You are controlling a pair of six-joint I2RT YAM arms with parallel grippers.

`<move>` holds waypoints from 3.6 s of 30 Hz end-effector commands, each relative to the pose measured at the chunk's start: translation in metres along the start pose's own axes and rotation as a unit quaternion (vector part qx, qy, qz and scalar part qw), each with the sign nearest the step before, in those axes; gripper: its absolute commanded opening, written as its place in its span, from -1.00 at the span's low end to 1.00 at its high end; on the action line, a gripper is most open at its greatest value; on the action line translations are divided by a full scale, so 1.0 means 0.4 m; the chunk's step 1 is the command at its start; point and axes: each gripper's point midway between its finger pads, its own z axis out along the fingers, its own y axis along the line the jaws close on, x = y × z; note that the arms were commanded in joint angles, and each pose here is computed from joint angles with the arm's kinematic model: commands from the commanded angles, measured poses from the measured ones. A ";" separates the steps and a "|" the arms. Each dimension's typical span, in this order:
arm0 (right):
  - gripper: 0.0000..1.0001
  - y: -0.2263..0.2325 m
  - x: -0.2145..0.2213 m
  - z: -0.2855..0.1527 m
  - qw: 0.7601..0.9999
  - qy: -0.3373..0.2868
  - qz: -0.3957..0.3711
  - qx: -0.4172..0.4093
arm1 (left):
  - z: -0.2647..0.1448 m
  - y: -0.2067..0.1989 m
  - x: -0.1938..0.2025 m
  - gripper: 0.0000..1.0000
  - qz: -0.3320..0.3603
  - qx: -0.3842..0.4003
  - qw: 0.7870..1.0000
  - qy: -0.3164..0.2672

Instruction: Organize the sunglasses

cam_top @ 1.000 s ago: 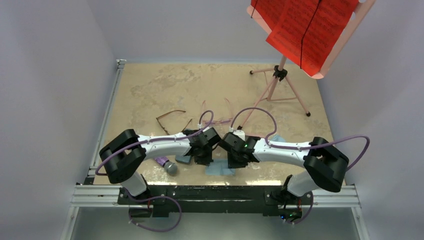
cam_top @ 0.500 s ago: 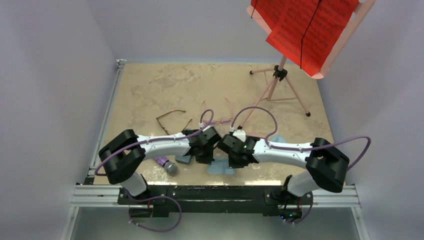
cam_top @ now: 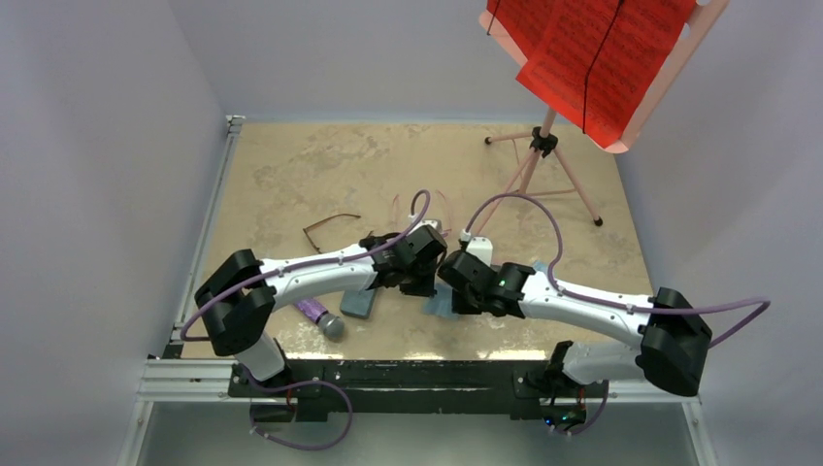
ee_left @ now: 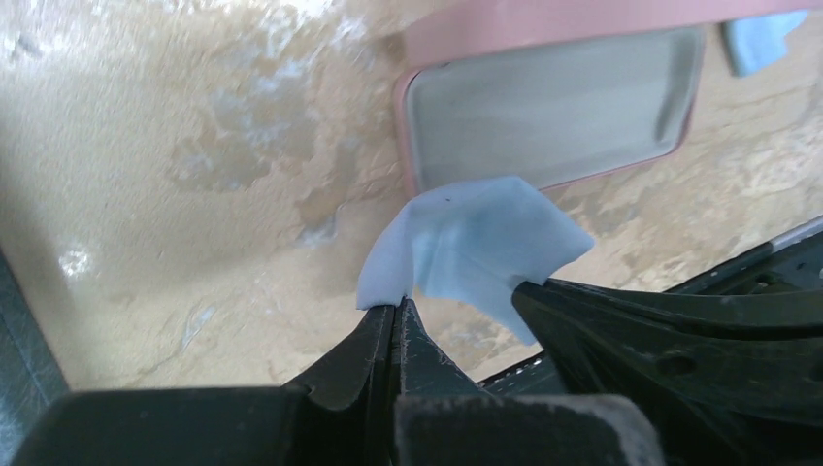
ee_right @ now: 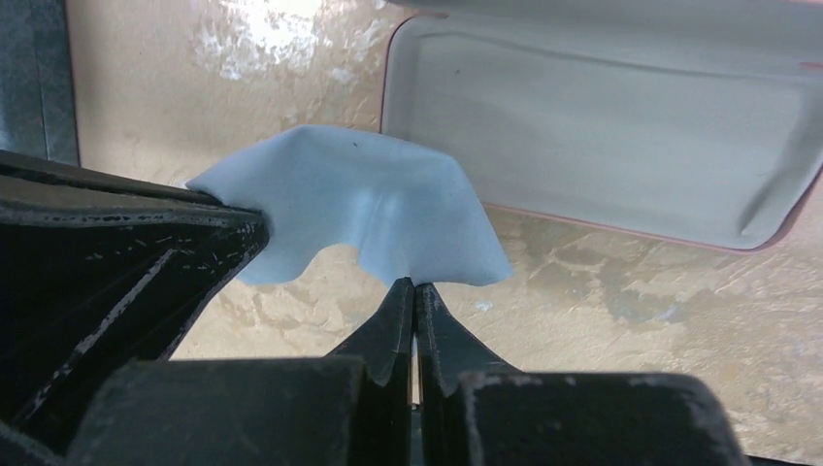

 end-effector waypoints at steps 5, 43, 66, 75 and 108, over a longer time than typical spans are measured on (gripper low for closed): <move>-1.00 -0.081 -0.068 -0.007 0.998 -0.045 0.011 0.032 | 0.001 -0.075 -0.087 -1.00 0.039 0.001 0.999 -0.025; -1.00 -0.234 -0.075 0.096 0.997 -0.012 0.033 0.069 | 0.125 -0.082 -0.104 -1.00 0.052 -0.049 0.997 0.034; -1.00 -0.282 -0.042 0.093 0.994 0.003 0.041 0.102 | 0.158 -0.083 -0.097 -0.90 0.049 -0.055 0.996 0.045; -1.00 -0.287 -0.047 0.100 0.993 -0.005 0.049 0.108 | 0.154 -0.089 -0.115 -0.83 0.048 -0.058 0.997 0.032; -0.11 -0.295 -0.093 0.045 0.988 -0.057 0.094 0.110 | 0.066 -0.142 -0.127 -0.17 0.048 0.005 0.999 0.020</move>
